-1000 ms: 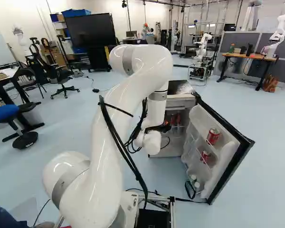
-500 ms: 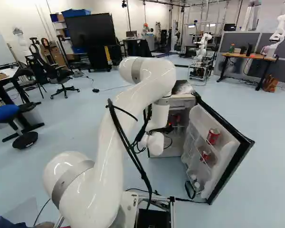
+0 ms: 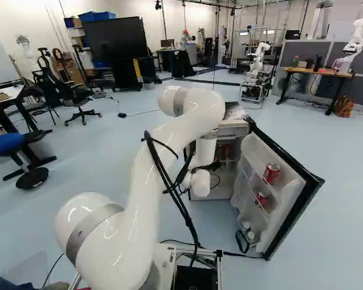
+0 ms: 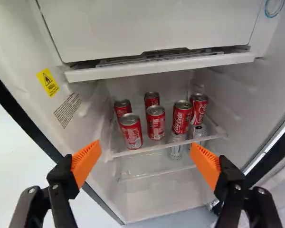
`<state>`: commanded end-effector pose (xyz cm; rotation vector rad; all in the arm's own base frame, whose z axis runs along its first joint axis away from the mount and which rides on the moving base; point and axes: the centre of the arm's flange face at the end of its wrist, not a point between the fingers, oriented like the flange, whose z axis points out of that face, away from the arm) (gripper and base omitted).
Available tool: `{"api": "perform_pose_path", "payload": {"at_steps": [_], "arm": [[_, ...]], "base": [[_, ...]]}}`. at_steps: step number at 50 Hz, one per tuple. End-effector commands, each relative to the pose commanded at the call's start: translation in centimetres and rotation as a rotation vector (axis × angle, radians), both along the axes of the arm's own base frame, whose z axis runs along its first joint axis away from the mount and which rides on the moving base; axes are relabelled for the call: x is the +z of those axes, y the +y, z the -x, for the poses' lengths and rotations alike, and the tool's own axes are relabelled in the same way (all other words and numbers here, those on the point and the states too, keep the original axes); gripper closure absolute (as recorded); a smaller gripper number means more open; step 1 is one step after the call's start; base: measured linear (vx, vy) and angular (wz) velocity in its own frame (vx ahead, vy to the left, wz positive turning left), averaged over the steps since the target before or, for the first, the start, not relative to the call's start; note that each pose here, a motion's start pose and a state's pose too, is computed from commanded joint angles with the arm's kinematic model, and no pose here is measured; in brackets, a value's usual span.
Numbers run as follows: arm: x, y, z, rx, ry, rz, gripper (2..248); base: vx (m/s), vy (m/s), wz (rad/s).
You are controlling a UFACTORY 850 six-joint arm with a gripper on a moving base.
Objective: Grab a drink from the fridge
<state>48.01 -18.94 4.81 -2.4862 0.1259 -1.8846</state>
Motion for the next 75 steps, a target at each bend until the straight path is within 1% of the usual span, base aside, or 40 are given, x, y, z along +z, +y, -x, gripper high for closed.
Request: {"api": "perform_pose_path", "payload": {"at_steps": [9, 19, 27, 54, 70, 75], "arm": [[-1.1, -0.6, -0.4, -0.001, -0.004, 0.001, 3], [-1.4, -1.4, -0.5, 0.002, -0.011, 0.000, 3], [-1.5, -1.9, -0.5, 0.023, -0.017, -0.002, 3], [-1.9, -2.5, -1.0, 0.185, -0.052, -0.016, 3], [-4.1, -3.0, -1.7, 0.293, -0.072, -0.022, 3], [-5.0, -3.3, -2.1, 0.314, -0.080, -0.020, 3]], "base": [[0.000, 0.000, 0.000], [0.000, 0.000, 0.000], [0.000, 0.000, 0.000], [0.000, 0.000, 0.000], [0.000, 0.000, 0.000], [0.000, 0.000, 0.000]]}}
